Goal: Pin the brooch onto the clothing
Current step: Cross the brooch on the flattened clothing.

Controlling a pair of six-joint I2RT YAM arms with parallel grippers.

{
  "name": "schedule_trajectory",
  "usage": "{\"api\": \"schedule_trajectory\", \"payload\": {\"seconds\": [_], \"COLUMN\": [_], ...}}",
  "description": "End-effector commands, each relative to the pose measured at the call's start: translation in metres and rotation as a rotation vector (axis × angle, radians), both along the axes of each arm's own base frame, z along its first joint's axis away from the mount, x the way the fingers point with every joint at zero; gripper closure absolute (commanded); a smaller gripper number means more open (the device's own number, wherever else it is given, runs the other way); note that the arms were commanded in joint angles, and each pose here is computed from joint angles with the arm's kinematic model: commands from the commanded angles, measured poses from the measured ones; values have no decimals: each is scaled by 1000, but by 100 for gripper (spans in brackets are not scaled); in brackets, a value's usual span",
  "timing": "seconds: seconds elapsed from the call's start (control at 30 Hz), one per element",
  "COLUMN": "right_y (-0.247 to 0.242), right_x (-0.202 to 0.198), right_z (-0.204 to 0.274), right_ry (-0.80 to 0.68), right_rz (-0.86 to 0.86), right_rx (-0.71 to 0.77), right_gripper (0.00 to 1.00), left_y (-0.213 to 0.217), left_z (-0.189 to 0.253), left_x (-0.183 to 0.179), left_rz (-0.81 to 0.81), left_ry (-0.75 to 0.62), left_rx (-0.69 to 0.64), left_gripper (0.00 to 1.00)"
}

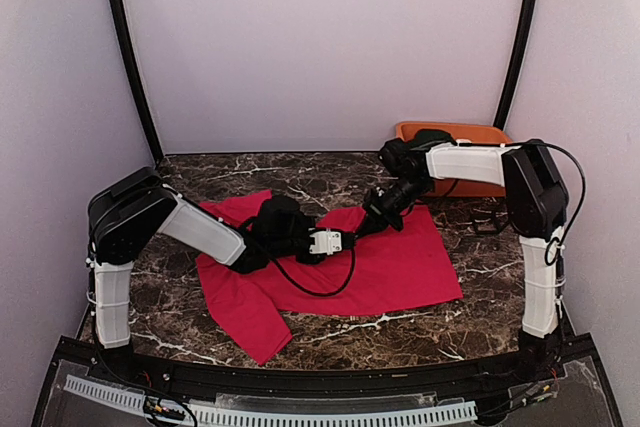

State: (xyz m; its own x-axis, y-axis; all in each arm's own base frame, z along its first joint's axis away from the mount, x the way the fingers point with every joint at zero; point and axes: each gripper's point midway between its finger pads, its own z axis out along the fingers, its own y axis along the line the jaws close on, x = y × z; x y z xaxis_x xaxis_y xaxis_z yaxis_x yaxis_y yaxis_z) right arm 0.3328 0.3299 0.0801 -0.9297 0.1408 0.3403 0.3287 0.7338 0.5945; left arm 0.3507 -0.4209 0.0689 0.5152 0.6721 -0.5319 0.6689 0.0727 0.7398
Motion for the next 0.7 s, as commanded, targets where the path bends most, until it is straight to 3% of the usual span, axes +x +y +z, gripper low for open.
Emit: {"api": "schedule_trajectory", "payload": {"seconds": [0.0, 0.67], "right_y": [0, 0], "right_x": [7, 13], "right_z": [3, 9], "right_ry": [-12, -17], "right_rz": [-40, -76], "right_rx": [31, 119], "right_gripper": [100, 100], "left_y": [-5, -7], "left_z": [22, 16], "left_x": [-7, -12], "left_rz": [-20, -39], "left_ry": [-42, -33], "left_rx": [-39, -26], "left_gripper": [99, 99]}}
